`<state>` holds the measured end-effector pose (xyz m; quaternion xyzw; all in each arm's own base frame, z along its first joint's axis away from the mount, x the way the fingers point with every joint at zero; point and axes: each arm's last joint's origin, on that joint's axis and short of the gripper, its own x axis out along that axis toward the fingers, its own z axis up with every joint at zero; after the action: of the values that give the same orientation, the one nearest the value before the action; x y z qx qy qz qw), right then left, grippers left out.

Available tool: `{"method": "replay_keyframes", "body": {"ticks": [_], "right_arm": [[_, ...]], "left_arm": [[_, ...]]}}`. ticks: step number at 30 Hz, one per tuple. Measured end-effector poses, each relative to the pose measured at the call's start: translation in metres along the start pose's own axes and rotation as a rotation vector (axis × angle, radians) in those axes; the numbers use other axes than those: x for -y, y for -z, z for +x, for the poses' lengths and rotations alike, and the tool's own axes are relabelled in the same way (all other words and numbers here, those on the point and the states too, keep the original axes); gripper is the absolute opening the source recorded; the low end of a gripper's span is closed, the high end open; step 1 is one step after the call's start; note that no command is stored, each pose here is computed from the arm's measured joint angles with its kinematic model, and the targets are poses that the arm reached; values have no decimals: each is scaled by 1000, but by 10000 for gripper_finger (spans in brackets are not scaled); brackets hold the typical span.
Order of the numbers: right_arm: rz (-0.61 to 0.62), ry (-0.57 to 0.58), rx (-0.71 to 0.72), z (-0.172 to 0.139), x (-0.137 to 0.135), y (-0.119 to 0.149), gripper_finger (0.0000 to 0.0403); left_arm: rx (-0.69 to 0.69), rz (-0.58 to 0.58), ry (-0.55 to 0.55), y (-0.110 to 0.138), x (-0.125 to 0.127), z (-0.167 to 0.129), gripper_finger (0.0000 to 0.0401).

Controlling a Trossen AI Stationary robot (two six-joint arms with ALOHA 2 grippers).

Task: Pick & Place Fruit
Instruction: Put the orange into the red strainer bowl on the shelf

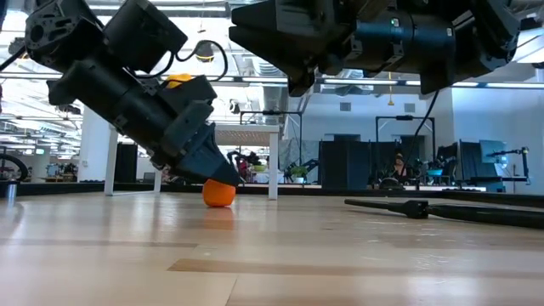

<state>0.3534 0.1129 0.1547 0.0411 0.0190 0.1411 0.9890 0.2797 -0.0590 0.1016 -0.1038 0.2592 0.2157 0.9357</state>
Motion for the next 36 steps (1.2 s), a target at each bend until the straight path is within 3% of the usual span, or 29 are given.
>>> {"method": "replay_keyframes", "body": {"ticks": [13, 21, 25, 30, 32, 36], "right_arm": [[0, 0, -3, 0, 0, 0, 98], [0, 0, -3, 0, 0, 0, 98], [0, 0, -4, 0, 0, 0, 98], [0, 0, -4, 0, 0, 0, 98], [0, 0, -3, 0, 0, 0, 98], [0, 0, -3, 0, 0, 0, 98]], "left_arm": [[-4, 9, 2, 0, 0, -1, 140], [25, 88, 48, -10, 5, -12, 130], [139, 98, 130, -38, 12, -42, 129], [360, 197, 258, -76, 18, -106, 127], [466, 189, 207, -88, 14, -134, 128], [598, 220, -87, -106, -6, -183, 128]]}}
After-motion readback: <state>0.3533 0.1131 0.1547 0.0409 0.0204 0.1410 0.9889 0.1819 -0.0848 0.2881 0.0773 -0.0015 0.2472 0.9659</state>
